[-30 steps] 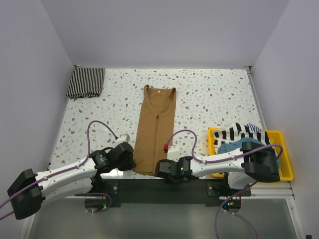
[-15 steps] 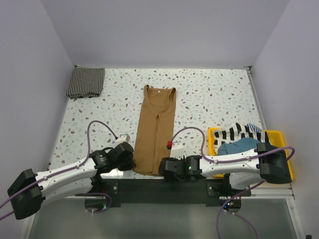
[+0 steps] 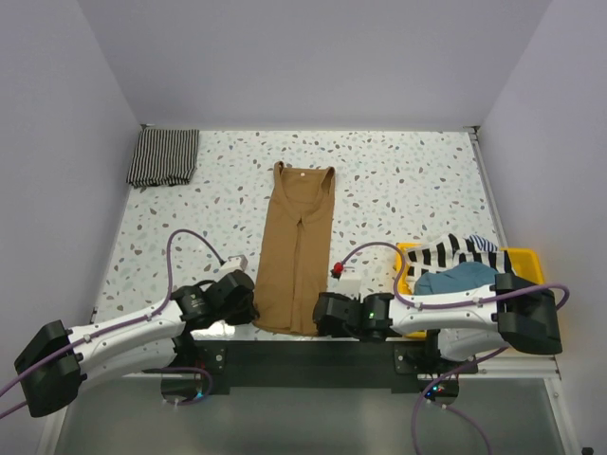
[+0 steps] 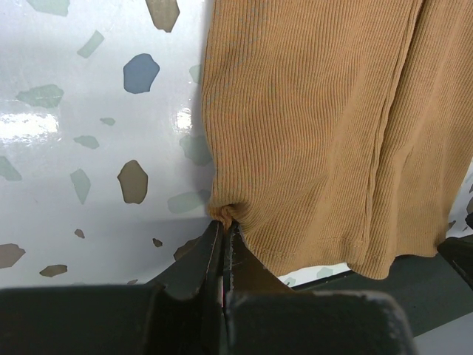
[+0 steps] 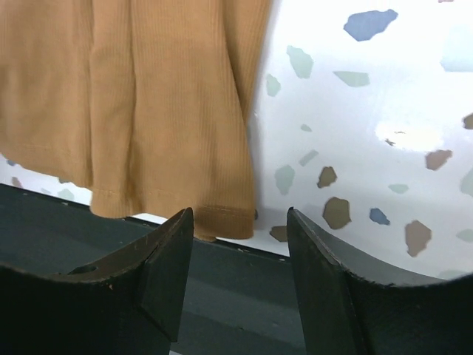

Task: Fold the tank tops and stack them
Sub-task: Fold the tank top

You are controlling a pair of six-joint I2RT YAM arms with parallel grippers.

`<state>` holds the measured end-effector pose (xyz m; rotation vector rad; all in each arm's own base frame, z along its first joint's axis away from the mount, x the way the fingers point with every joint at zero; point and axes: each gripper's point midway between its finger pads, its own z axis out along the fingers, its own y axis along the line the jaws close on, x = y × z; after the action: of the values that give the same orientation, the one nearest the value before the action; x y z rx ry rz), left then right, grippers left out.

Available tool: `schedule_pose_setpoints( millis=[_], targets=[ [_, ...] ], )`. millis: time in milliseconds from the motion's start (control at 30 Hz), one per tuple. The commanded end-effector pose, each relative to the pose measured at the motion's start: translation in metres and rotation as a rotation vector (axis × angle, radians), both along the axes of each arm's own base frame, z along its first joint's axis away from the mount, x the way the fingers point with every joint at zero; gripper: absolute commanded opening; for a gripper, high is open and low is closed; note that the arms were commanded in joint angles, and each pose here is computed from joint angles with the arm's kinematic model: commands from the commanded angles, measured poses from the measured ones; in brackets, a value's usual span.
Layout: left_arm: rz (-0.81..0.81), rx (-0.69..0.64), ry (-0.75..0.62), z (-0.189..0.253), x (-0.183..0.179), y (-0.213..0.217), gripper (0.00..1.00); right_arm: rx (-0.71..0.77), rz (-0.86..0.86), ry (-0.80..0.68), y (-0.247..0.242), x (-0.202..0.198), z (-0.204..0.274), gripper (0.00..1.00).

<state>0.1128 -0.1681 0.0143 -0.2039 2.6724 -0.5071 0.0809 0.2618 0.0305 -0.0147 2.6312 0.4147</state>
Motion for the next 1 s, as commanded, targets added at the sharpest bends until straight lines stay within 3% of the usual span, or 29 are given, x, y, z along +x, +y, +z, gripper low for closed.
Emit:
schedule_pose_setpoints(
  millis=[0,100,233,533,667,800,833,967],
  targets=[
    [-0.017,0.023,0.012,-0.002,-0.004,0.002,0.0,0.098,-0.04,-0.033,0.013,0.009,0.009,0.57],
    [-0.017,0.024,0.013,-0.003,-0.004,0.003,0.0,0.109,-0.04,-0.016,0.018,0.009,0.005,0.55],
    [-0.015,0.025,0.014,-0.002,-0.004,0.003,0.0,0.092,-0.02,0.016,0.026,0.005,-0.004,0.45],
    [-0.022,0.018,0.014,-0.001,-0.006,0.003,0.0,0.041,0.012,0.055,0.023,-0.005,-0.009,0.42],
    [-0.032,0.011,0.026,-0.005,-0.01,0.001,0.0,-0.009,0.038,0.052,0.017,-0.007,-0.011,0.36],
    [-0.038,-0.003,0.037,-0.008,-0.014,-0.001,0.0,-0.043,0.057,0.05,0.015,-0.007,-0.012,0.21],
    [-0.036,-0.008,0.04,-0.008,-0.015,-0.002,0.0,-0.05,0.066,0.05,0.014,-0.009,-0.012,0.11],
    [-0.07,-0.024,0.042,-0.002,-0.026,-0.011,0.0,-0.094,0.106,0.03,0.006,-0.017,-0.002,0.02]
  ],
)
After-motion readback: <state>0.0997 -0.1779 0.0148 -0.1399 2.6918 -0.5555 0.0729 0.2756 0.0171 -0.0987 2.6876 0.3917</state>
